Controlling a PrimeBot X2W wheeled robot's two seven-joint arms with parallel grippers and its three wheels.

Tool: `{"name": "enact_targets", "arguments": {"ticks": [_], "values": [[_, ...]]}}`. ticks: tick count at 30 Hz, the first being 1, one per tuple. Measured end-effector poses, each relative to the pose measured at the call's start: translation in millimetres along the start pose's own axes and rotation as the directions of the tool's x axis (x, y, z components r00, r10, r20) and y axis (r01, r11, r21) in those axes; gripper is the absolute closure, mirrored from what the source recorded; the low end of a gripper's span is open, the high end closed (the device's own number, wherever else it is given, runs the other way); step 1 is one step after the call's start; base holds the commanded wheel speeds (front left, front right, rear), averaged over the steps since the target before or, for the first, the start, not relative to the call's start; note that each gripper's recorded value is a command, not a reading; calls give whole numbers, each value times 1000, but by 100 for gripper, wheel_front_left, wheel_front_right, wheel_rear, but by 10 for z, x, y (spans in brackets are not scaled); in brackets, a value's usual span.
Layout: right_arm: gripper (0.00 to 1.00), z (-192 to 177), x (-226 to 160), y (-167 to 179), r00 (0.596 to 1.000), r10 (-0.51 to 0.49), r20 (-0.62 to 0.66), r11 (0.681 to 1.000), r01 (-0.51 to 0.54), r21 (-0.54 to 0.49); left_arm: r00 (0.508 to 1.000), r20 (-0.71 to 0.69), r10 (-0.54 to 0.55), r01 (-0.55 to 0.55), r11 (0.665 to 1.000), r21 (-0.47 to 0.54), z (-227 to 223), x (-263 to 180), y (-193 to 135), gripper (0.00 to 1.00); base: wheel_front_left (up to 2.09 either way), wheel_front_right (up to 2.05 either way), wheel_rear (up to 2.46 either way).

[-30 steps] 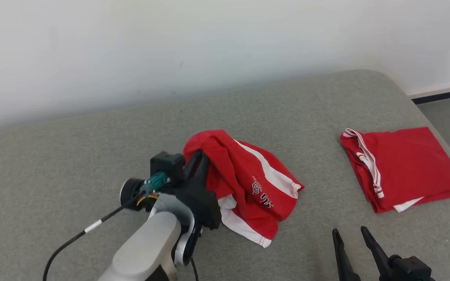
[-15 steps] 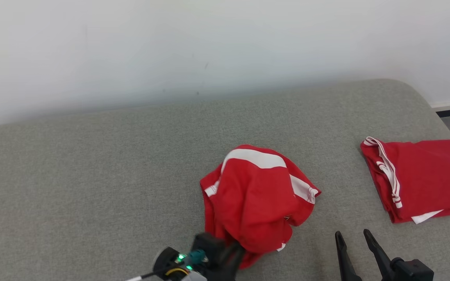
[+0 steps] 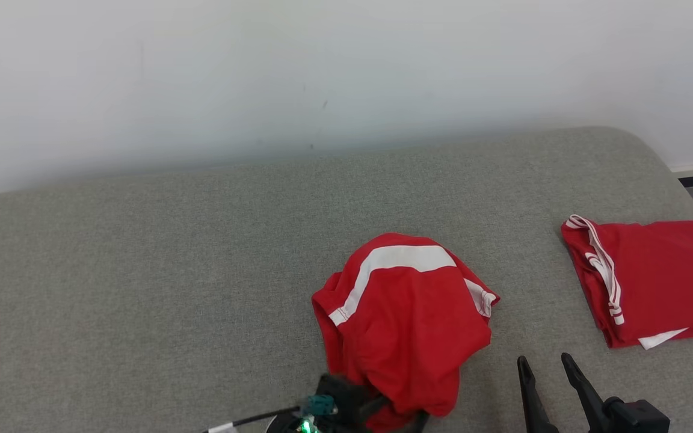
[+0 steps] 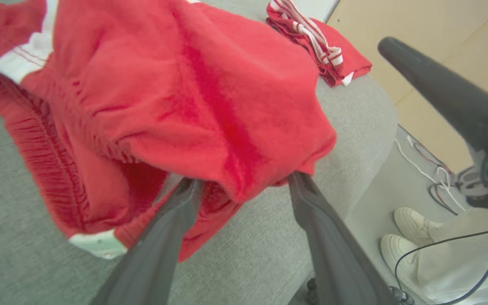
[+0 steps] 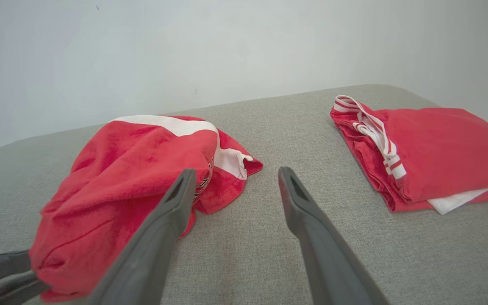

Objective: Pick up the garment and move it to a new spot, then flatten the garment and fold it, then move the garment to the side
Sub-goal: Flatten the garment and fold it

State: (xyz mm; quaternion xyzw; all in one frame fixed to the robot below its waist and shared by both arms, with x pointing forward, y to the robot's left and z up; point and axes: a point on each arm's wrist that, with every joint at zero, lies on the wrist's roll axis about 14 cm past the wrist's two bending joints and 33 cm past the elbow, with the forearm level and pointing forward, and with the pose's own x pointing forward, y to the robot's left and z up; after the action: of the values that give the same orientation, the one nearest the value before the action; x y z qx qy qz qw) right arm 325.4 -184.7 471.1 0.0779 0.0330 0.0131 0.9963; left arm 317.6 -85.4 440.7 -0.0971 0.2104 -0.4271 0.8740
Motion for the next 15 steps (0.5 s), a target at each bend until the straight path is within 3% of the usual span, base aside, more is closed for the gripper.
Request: {"name": "enact_targets", "arguments": {"ticks": [7,15], "values": [[0,-14,-26,-5,1000,-2,-1,1000,2,2,996,7,91,-88,980,-180,193,-145,258,0,0,0,0],[0,-2,-38,10,1000,1,1,1000,-1,1,966,82,245,-219,945,-243,697,-430,743,0,0,0,0]]}}
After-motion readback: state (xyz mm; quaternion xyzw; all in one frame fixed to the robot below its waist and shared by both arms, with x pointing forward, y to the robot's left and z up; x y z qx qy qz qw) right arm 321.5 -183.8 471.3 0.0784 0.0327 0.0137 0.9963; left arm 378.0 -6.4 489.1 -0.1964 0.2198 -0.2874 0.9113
